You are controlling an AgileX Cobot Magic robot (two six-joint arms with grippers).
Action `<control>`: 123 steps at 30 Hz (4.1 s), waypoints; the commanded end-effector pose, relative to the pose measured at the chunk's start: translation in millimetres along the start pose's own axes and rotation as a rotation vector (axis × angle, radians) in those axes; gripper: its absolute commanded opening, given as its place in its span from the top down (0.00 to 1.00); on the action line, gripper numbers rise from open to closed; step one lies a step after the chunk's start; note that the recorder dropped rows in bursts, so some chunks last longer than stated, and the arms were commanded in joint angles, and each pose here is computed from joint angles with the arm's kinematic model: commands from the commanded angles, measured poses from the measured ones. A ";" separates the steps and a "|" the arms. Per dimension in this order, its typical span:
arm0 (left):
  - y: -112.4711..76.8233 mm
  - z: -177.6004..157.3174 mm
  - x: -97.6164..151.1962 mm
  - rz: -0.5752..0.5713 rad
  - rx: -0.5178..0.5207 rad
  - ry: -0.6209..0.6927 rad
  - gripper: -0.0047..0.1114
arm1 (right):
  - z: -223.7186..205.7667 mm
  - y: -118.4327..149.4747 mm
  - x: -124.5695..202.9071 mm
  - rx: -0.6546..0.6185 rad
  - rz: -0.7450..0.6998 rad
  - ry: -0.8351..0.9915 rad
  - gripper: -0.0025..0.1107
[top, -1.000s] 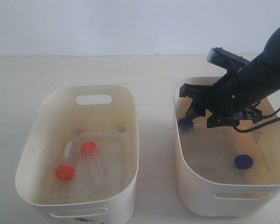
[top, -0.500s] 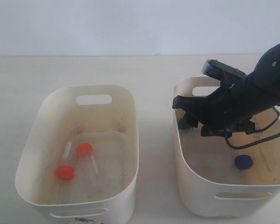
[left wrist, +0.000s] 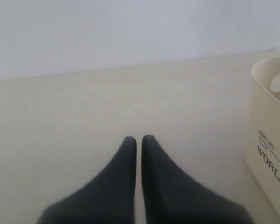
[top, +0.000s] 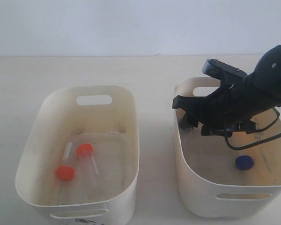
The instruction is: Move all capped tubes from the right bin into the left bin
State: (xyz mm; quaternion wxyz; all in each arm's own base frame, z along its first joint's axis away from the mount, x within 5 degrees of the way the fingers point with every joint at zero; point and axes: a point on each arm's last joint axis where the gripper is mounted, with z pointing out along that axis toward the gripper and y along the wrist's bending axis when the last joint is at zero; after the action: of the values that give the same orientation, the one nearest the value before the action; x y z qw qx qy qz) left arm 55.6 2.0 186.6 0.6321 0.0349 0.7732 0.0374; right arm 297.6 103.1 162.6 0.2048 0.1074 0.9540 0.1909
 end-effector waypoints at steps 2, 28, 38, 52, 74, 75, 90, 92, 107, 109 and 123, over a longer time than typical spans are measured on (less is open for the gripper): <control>0.0 -0.5 -2.6 -0.018 0.001 -0.020 0.92 | 19.5 -8.0 8.9 0.032 0.018 0.089 0.39; 0.0 -0.5 -2.6 -0.018 0.001 -0.020 0.92 | 35.2 -15.0 13.6 0.062 0.028 0.127 0.68; 0.0 -0.5 -2.6 -0.018 0.001 -0.020 0.92 | 12.9 -5.4 3.7 0.021 0.014 0.043 0.90; 0.0 -0.5 -2.6 -0.018 0.001 -0.020 0.92 | -5.7 2.1 -2.5 -0.012 0.014 -0.020 0.90; 0.0 -0.5 -2.6 -0.018 0.001 -0.020 0.92 | 1.9 -13.6 -5.8 0.018 0.022 0.005 0.56; 0.0 -0.5 -2.6 -0.018 0.001 -0.020 0.92 | 2.0 -13.1 -5.6 0.017 0.023 0.006 0.53; 0.0 -0.5 -2.6 -0.018 0.001 -0.020 0.92 | 19.7 -12.6 3.8 0.009 0.071 0.074 0.52; 0.0 -0.5 -2.6 -0.018 0.001 -0.020 0.92 | 19.9 -11.3 4.5 0.005 0.077 0.076 0.52; 0.0 -0.5 -2.6 -0.018 0.001 -0.020 0.92 | 33.4 -2.4 14.0 0.015 0.037 0.080 0.52; 0.0 -0.5 -2.6 -0.018 0.001 -0.020 0.92 | 37.2 -4.0 15.4 0.023 0.039 0.088 0.52; 0.0 -0.5 -2.6 -0.018 0.001 -0.020 0.92 | 61.1 -16.7 26.7 0.075 0.037 0.165 0.52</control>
State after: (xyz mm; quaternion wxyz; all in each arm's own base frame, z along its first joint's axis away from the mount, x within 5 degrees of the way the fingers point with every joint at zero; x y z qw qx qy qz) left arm 55.6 2.0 186.6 0.6321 0.0349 0.7732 0.0374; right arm 303.2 117.4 114.7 0.1417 0.1380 0.9616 0.1902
